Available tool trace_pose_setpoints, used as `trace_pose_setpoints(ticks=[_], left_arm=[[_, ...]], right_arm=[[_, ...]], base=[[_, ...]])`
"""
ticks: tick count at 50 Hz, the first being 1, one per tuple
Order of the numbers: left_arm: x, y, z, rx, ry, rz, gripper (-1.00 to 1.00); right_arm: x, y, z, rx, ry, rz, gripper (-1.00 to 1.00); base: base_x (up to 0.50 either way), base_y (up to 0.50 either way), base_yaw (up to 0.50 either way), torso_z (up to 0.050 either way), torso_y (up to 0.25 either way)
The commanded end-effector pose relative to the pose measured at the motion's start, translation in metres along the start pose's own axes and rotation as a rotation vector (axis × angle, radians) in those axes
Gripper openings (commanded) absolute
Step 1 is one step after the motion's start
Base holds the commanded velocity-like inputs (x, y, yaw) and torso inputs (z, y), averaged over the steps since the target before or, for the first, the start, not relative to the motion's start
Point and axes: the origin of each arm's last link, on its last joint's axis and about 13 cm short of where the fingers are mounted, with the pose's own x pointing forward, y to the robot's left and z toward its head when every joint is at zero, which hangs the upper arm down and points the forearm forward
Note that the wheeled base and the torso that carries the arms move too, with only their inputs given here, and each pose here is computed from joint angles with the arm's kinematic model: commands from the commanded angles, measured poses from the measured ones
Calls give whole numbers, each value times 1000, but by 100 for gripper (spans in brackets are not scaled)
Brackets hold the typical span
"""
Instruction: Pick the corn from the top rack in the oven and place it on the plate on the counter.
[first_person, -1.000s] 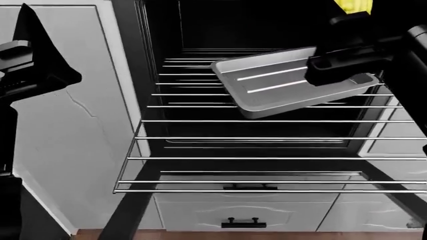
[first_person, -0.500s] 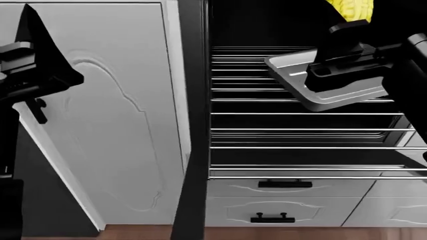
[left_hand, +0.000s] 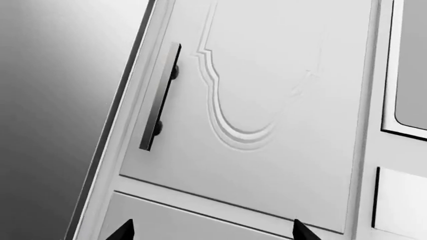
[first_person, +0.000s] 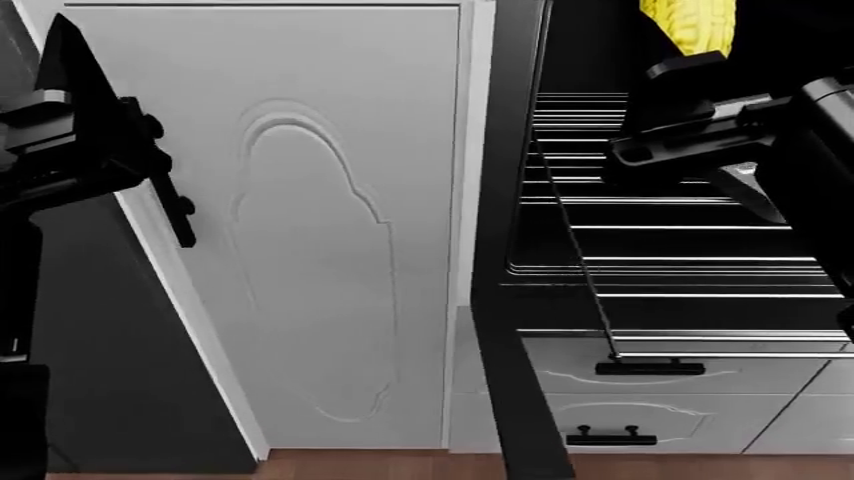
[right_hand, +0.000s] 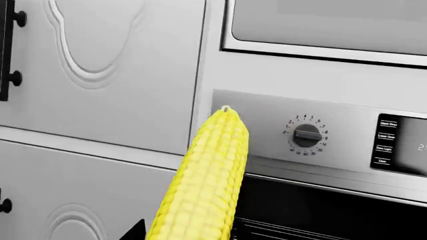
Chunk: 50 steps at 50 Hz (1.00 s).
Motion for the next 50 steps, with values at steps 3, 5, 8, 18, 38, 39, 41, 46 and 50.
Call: trace_pose_setpoints(ticks=[3,5,8,18,38,39,41,46,50], left_arm=[[0,-1,0,-1,1,-5,100],[0,-1,0,-1,0,-4,100],[0,-1,0,-2,0,-5,100],[-1,-1,0,-2,1,-4,100],[-1,-1,-1,-4,4,-5,100],[-1,-1,-1,-4,4,-5,100],[-1,-1,-1,-4,4,-6,100],[-1,-1,0,-3,3,-8,100],[-1,-1,0,-3,4,-9,100]], right_arm=[[0,-2,1,-9,-9,-8,-100],[0,-2,1,-10,-10,-7,-100],[1,-2,1,-11,-10,-7,-100],[1,-1,0,-14,-9,-3,-100],[1,-1,0,-13,-10,2,-100],[1,-1,0,-12,-9,1,-100],[1,-1,0,-8,-9,3,-100],[1,-1,0,-11,-12,-2,-100],[1,-1,0,-15,-11,-6,-100]], base=[[-1,500,0,0,0],[-1,500,0,0,0],[-1,500,0,0,0],[-2,500,0,0,1],[-2,500,0,0,1],[-2,500,0,0,0],[-2,500,0,0,0],[-2,500,0,0,0],[-2,500,0,0,0]])
